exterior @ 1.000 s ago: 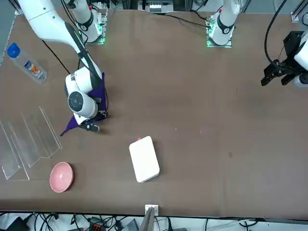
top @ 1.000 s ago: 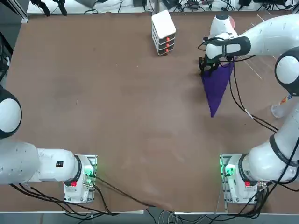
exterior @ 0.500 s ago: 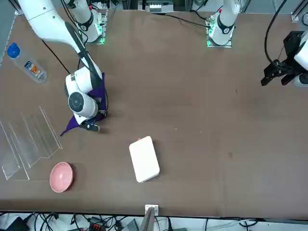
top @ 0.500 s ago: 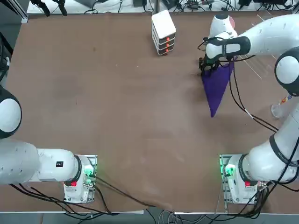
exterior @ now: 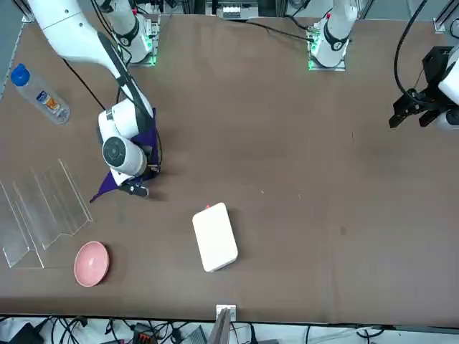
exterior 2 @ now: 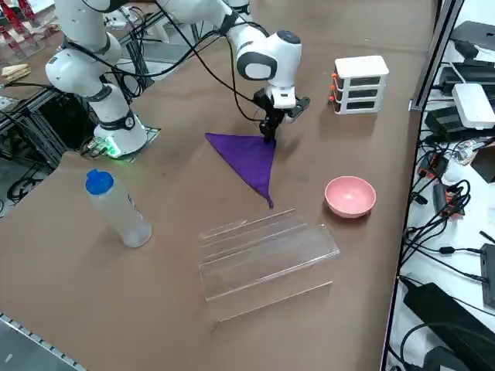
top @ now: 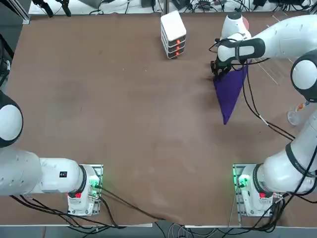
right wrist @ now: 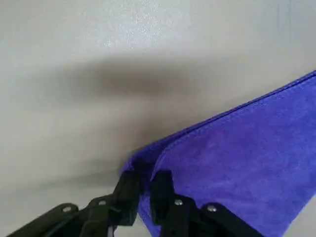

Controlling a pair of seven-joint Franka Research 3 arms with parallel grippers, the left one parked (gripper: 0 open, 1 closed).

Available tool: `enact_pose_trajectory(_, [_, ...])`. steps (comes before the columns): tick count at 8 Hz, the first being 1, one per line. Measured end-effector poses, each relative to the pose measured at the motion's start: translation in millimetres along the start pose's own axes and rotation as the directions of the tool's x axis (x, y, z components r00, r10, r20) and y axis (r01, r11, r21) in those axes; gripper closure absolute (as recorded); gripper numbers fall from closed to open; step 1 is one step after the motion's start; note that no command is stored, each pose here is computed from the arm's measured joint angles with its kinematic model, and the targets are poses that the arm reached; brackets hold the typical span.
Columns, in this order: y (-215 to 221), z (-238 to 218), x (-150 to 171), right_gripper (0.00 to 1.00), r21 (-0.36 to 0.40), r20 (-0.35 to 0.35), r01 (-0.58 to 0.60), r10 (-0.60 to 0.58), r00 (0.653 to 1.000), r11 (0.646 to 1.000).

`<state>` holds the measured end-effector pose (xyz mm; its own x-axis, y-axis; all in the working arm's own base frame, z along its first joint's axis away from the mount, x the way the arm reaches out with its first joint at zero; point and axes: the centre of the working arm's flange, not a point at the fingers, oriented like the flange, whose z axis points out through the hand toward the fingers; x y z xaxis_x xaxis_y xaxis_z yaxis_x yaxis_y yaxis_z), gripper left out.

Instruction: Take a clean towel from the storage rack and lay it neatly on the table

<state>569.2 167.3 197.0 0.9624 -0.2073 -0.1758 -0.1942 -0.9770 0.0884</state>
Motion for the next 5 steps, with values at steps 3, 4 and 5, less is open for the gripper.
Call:
enact_pose_trajectory(3, [3, -8, -2, 0.98, -0.020, 0.012, -0.001, 0.001, 1.000, 1.000])
enact_pose_trajectory(4, [8, -15, -4, 0.98, -0.048, 0.035, 0.006, -0.005, 0.999, 0.999])
enact_pose_trajectory(5, [14, -22, -8, 0.98, -0.078, 0.063, 0.016, -0.011, 0.998, 0.997])
